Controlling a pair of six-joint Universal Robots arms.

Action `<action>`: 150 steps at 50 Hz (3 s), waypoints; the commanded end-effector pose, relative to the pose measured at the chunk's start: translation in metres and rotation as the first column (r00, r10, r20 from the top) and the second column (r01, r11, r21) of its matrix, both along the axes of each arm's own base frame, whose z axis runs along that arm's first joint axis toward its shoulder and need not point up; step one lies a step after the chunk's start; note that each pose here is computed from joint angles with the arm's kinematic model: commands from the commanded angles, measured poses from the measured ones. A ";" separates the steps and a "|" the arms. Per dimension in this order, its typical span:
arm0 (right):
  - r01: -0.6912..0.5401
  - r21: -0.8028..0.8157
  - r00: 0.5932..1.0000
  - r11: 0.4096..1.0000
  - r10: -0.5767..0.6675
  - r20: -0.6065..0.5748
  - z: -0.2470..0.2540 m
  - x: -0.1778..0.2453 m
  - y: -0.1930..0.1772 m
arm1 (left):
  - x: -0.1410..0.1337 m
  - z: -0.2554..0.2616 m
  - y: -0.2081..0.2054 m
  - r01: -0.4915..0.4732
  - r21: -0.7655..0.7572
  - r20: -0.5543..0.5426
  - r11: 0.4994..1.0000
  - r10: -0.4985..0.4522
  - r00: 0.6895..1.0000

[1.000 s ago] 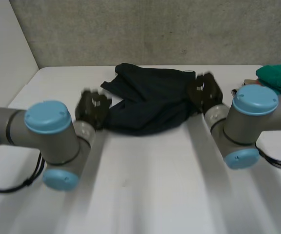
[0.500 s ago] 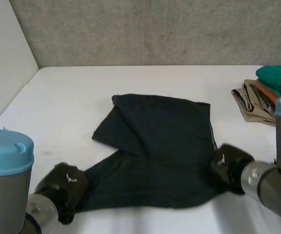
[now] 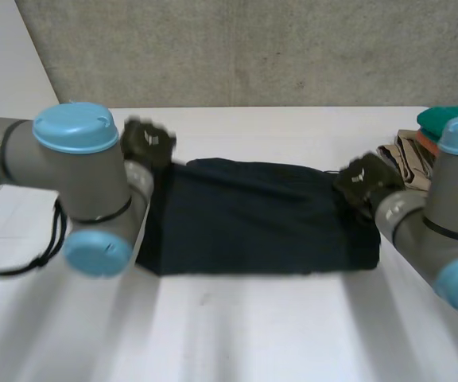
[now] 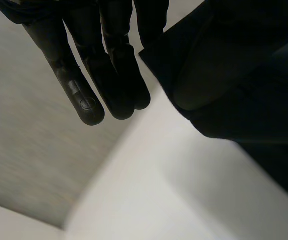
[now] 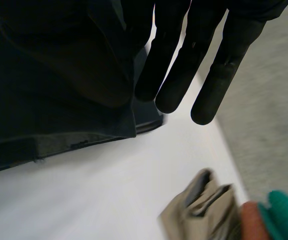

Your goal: Fold the laundry.

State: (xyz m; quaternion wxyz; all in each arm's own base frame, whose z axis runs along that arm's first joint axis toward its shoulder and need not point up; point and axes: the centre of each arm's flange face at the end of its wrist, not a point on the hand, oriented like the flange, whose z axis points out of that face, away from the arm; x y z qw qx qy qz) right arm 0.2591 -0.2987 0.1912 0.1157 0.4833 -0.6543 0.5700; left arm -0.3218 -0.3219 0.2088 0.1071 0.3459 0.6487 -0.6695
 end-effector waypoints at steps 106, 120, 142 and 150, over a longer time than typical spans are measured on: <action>-0.191 0.327 0.764 0.926 -0.069 0.642 0.020 0.024 -0.040 | -0.074 -0.030 0.033 0.287 0.177 -0.382 0.941 -0.203 0.902; -0.228 0.481 0.842 0.847 -0.077 0.534 -0.041 0.048 -0.042 | -0.050 -0.062 0.048 0.183 0.381 -0.244 0.906 -0.092 0.965; -0.126 0.196 0.907 0.973 0.033 0.420 0.003 0.040 -0.035 | -0.042 -0.017 0.052 0.205 0.289 -0.229 0.935 -0.140 0.963; -0.104 0.056 0.891 0.993 0.068 0.449 0.018 0.029 0.001 | -0.045 0.083 0.077 0.497 0.098 -0.514 0.862 -0.384 0.767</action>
